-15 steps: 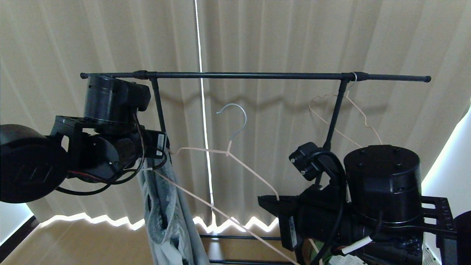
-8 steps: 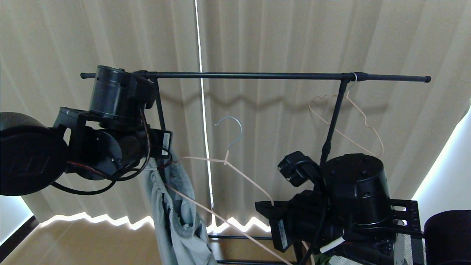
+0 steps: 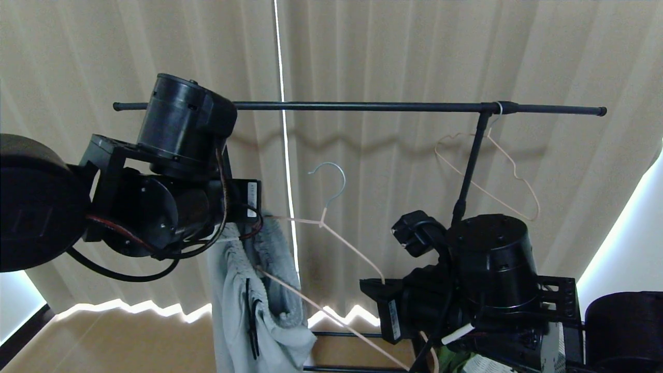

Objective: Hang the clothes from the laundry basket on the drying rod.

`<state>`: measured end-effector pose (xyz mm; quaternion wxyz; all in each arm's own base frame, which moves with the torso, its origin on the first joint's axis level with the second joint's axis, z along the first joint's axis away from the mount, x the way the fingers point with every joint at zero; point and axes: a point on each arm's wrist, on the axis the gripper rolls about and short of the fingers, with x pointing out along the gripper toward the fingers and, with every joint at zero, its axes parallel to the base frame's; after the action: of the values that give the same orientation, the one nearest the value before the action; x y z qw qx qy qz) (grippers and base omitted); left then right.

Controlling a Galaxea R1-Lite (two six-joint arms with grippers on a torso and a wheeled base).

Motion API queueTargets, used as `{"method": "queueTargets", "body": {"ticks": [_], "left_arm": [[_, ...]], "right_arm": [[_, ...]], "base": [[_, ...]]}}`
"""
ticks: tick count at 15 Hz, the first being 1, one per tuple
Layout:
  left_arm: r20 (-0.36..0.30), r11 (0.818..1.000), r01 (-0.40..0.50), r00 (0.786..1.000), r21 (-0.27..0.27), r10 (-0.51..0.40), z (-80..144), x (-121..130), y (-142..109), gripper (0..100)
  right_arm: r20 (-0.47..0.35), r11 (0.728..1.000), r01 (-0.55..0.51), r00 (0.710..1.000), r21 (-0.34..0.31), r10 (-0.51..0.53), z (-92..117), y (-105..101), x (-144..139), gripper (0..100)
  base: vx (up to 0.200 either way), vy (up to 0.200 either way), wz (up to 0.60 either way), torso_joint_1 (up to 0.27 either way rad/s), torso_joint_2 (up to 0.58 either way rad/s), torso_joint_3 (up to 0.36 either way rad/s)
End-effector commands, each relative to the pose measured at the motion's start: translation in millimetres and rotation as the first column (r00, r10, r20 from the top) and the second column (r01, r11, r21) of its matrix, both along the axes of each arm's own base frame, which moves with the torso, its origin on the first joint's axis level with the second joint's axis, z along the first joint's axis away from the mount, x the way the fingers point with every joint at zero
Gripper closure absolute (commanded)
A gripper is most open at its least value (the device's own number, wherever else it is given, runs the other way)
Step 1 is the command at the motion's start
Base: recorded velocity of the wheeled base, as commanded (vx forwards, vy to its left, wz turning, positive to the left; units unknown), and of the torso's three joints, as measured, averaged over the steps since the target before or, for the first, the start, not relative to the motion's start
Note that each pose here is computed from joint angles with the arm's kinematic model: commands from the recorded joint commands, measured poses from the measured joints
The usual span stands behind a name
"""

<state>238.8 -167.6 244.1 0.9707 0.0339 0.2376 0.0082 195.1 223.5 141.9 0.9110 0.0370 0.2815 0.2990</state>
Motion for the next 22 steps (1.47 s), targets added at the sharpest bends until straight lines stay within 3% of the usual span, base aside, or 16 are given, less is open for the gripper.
{"method": "queueTargets", "body": {"ticks": [1, 6, 9, 11, 14, 15, 17, 18, 20, 22], "left_arm": [[0.013, 0.998, 0.051, 0.999, -0.022, -0.050, 4, -9, -14, 100], [0.039, 0.990, 0.129, 0.991, -0.050, -0.127, 13, -21, -31, 100], [0.046, 0.987, 0.162, 0.986, 0.001, -0.162, 15, -23, -30, 100], [0.090, 0.977, 0.212, 0.973, 0.027, -0.213, 18, -21, -32, 100], [0.092, 0.940, 0.336, 0.936, 0.055, -0.340, 15, -28, -28, 100], [0.091, 0.914, 0.395, 0.911, 0.089, -0.402, 12, -33, -24, 100], [0.113, 0.904, 0.410, 0.899, 0.122, -0.423, 10, -32, -23, 100], [0.139, 0.896, 0.428, 0.886, 0.122, -0.442, 9, -32, -25, 100], [0.179, 0.859, 0.504, 0.841, 0.090, -0.511, 8, -34, -27, 100], [0.191, 0.846, 0.526, 0.824, 0.087, -0.533, 12, -34, -27, 100]], "right_arm": [[0.004, 1.000, -0.002, 1.000, 0.004, 0.002, 0, 0, -1, 100], [0.034, 0.999, -0.003, 0.999, 0.039, 0.001, 4, 1, 0, 100], [0.045, 0.999, 0.001, 0.999, 0.050, -0.003, 7, -1, -1, 100], [0.057, 0.998, 0.001, 0.998, 0.061, -0.004, 12, -5, -3, 100], [0.067, 0.998, 0.001, 0.998, 0.070, -0.006, 17, -7, -5, 100], [0.073, 0.997, 0.002, 0.997, 0.078, -0.008, 19, -9, -5, 100], [0.078, 0.997, 0.008, 0.997, 0.083, -0.014, 21, -11, -5, 100], [0.080, 0.996, 0.010, 0.997, 0.083, -0.017, 22, -11, -4, 100], [0.082, 0.996, 0.009, 0.996, 0.083, -0.016, 22, -11, -4, 100], [0.110, 0.995, 0.010, 0.994, 0.094, -0.021, 27, -14, -3, 100]], "base": [[0.000, 0.000, 0.00, 0.000, 0.00, 0.000], [0.000, 0.000, 0.00, 0.000, 0.00, 0.000], [0.000, 0.000, 0.00, 0.000, 0.00, 0.000], [0.000, 0.000, 0.00, 0.000, 0.00, 0.000], [0.000, 0.000, 0.00, 0.000, 0.00, 0.000], [0.000, 0.000, 0.00, 0.000, 0.00, 0.000], [0.000, 0.000, 0.00, 0.000, 0.00, 0.000], [0.000, 0.000, 0.00, 0.000, 0.00, 0.000], [0.000, 0.000, 0.00, 0.000, 0.00, 0.000], [0.000, 0.000, 0.00, 0.000, 0.00, 0.000]]}}
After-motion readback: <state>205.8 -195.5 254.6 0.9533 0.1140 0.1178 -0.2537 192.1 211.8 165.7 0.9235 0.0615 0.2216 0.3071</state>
